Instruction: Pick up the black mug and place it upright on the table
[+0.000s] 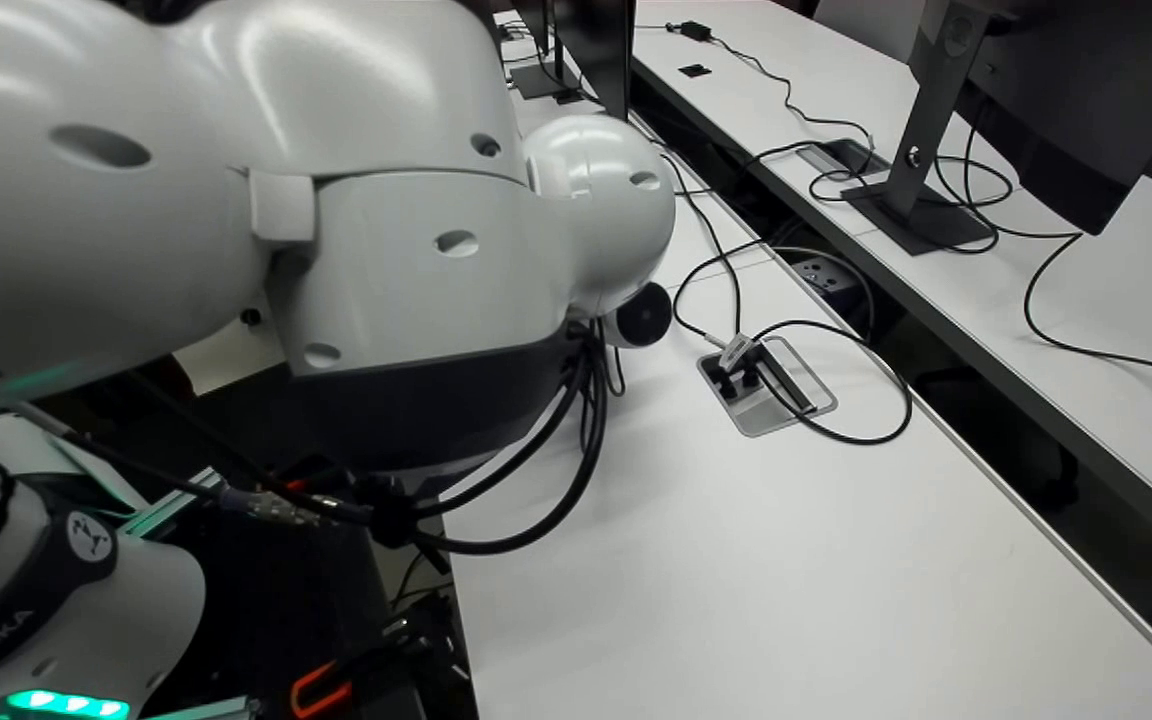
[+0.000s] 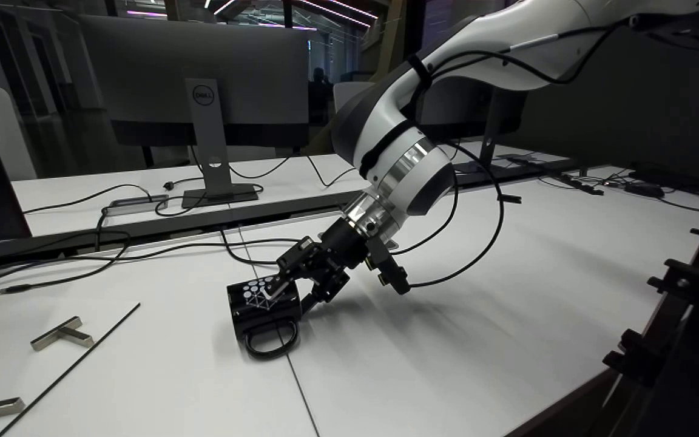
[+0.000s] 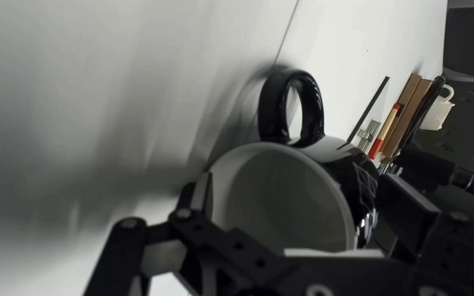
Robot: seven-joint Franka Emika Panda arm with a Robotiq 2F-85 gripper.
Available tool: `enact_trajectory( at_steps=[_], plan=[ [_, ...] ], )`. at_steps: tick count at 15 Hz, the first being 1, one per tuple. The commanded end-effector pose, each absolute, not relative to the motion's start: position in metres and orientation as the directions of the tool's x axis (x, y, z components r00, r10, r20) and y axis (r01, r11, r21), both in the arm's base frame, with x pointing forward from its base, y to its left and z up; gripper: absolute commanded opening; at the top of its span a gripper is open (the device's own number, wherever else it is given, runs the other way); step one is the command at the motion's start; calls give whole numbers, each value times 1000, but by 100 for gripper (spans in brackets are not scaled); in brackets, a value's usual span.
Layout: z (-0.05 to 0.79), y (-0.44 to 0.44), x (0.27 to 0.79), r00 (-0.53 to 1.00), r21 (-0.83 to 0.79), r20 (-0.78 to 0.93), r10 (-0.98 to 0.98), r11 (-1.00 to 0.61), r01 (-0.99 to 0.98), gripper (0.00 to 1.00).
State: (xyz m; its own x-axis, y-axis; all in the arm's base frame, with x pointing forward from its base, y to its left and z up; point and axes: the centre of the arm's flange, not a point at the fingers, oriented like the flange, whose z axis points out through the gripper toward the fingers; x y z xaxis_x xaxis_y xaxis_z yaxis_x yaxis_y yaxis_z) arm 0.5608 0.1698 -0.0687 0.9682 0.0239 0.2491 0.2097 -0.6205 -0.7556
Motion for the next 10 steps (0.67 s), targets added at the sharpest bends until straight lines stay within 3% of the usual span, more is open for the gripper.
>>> enact_trajectory(
  at_steps=[1,10],
  plan=[
    [-73,173,569,960,-743,278,20,-630,228,100],
    [-62,170,565,955,-716,297,0,-662,223,100]
  ],
)
